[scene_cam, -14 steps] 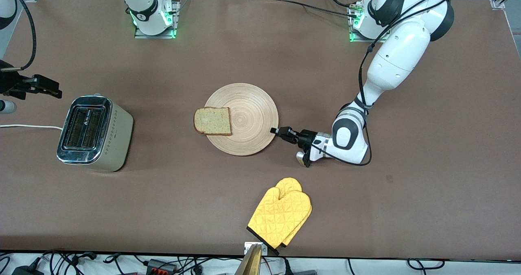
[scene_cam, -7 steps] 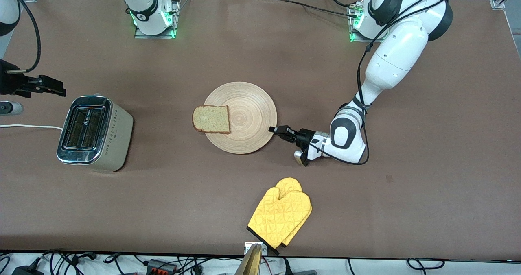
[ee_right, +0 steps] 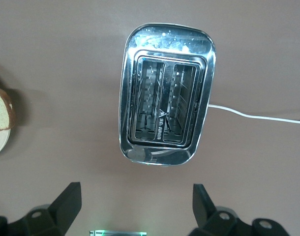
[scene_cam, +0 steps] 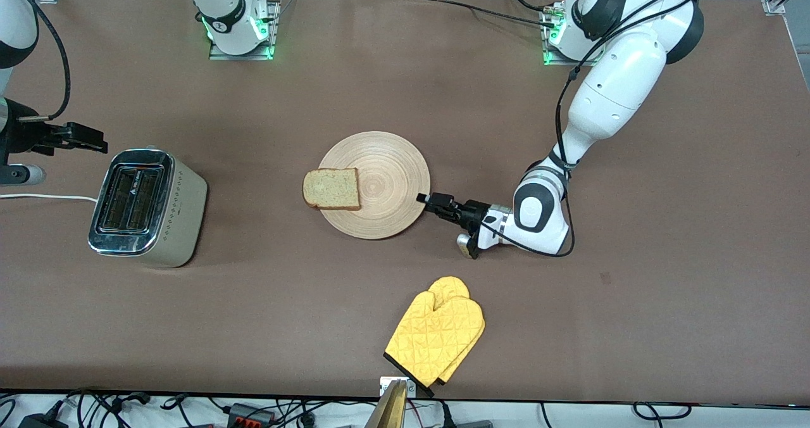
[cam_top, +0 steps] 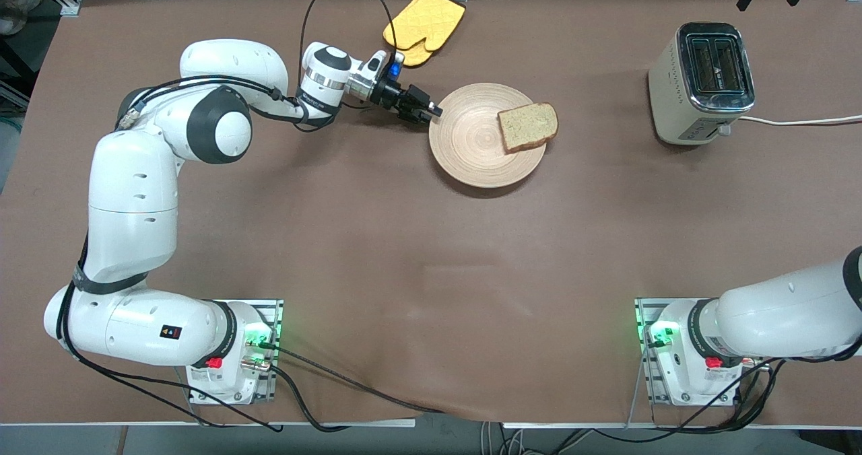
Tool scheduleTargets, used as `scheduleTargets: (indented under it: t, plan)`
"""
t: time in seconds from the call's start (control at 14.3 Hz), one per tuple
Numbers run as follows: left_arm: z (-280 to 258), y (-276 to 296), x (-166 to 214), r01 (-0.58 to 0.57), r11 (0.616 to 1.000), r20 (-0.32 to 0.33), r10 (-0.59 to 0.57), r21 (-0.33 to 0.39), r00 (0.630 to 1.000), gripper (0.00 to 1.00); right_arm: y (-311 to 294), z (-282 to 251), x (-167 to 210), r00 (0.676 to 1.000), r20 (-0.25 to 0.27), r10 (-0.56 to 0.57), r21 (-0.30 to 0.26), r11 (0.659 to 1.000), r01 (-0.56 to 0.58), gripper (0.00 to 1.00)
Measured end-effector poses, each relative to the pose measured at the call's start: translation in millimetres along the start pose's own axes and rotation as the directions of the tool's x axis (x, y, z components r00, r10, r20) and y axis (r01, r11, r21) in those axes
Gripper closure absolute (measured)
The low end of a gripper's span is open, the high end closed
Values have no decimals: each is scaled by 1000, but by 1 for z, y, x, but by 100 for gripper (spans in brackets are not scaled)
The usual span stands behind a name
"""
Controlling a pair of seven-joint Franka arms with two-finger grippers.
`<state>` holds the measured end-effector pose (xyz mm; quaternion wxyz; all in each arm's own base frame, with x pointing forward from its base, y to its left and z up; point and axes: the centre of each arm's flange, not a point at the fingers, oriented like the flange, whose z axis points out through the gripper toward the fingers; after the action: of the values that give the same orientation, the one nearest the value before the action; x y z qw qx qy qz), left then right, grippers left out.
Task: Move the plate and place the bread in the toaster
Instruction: 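Release the plate with the left gripper while the right gripper reaches the bread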
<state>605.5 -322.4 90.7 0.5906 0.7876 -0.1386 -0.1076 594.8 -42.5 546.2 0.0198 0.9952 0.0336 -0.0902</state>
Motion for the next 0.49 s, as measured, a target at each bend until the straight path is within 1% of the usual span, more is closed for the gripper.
scheduleTargets:
  t: [0.07, 0.14, 0.21, 0.28, 0.42, 0.49]
  plan:
    - [-2, 3, 1, -4, 1000, -2, 4, -1, 1000, 24, 0, 1, -1, 1000, 6, 0, 1, 1000, 0, 0]
    - [-7, 4, 3, -8, 1000, -6, 8, -1, 1000, 15, -1, 1, -1, 1000, 14, -1, 2, 1000, 1, 0]
    - [-16, 5, 6, -17, 1000, -10, 17, 10, 1000, 7, -3, 2, -2, 1000, 20, -5, 3, 1000, 5, 0]
    - [-30, 5, 8, -32, 999, -4, 32, 38, 999, 0, -9, 2, -1, 1000, 22, -14, 3, 1000, 14, 0]
    - [-74, -1, 9, -66, 993, 39, 63, 97, 997, 0, -27, 2, 1, 999, 23, -43, 9, 999, 42, 0]
    - [-101, -4, 9, -86, 990, 65, 79, 115, 995, 0, -36, 5, 4, 998, 25, -53, 34, 998, 53, 0]
